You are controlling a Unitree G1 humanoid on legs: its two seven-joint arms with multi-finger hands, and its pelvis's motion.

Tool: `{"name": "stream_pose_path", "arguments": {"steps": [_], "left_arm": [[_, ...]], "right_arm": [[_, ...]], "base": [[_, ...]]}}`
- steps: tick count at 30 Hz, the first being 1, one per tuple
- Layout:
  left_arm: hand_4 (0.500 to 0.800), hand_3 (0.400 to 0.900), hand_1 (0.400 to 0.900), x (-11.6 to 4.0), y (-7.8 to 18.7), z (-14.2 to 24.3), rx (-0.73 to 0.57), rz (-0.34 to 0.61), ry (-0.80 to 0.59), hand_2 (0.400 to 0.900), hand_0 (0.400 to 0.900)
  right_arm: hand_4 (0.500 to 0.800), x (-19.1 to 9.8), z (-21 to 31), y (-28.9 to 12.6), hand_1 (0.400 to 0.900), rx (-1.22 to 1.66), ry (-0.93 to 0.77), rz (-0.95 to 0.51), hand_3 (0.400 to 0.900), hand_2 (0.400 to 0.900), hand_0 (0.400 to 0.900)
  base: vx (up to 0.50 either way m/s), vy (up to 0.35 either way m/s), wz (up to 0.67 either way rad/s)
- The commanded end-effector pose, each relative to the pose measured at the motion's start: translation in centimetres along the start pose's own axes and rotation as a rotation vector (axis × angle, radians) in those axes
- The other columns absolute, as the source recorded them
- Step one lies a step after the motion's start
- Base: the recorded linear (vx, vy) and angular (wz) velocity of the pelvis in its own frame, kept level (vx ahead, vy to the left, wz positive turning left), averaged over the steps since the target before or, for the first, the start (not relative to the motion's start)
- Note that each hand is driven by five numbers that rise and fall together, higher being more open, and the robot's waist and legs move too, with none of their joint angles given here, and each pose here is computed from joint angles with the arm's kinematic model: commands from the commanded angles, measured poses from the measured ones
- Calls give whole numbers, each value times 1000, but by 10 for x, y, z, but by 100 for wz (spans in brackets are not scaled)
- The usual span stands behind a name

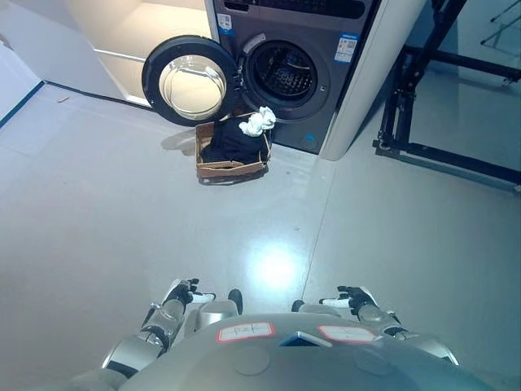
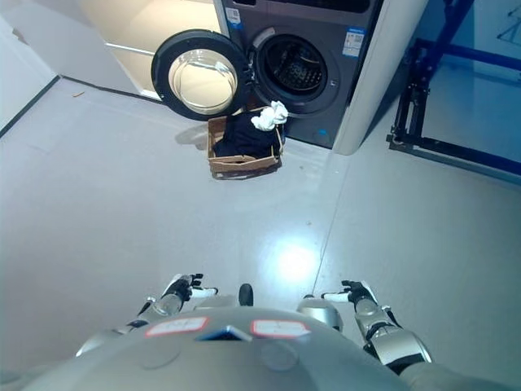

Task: Put the clothes in the basket into the washing machine.

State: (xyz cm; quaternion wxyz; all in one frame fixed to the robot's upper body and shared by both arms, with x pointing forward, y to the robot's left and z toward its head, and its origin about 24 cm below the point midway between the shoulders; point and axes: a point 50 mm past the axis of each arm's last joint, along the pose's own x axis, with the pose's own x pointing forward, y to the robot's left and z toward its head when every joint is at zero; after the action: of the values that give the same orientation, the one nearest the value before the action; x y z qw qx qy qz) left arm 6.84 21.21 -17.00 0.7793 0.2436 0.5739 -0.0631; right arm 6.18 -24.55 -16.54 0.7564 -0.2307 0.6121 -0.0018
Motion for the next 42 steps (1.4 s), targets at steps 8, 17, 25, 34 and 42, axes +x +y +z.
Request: {"name": "stream_pose_path", "arguments": {"steps": [8, 17, 25, 34, 42], "left_arm": [[800, 900, 900, 7, 27, 41, -26, 80, -97, 900, 900], [800, 900, 900, 7, 30, 51, -26, 91, -129, 900, 900], [800, 900, 900, 7, 23, 56, -81, 72, -145, 900, 900], [800, 900, 900, 6, 29, 34, -116, 108, -74, 900, 900], [800, 900, 900, 4, 33, 13, -163, 136, -12, 900, 900]], "right_arm": [[800, 3, 18, -40, 900, 61, -17, -147, 900, 900, 900], [800, 2, 10, -39, 900, 85, 16, -145, 900, 900, 900], [800, 2, 14, -51, 900, 81, 1, -169, 900, 900, 900], [800, 3, 41, -44, 900, 95, -104, -163, 900, 900, 900], [800, 1, 67, -36, 900, 67, -200, -134, 900, 900, 900]], "base": [[103, 111, 18], [399, -158, 37], [338, -328, 15], [385, -120, -38], [569, 75, -57]]}}
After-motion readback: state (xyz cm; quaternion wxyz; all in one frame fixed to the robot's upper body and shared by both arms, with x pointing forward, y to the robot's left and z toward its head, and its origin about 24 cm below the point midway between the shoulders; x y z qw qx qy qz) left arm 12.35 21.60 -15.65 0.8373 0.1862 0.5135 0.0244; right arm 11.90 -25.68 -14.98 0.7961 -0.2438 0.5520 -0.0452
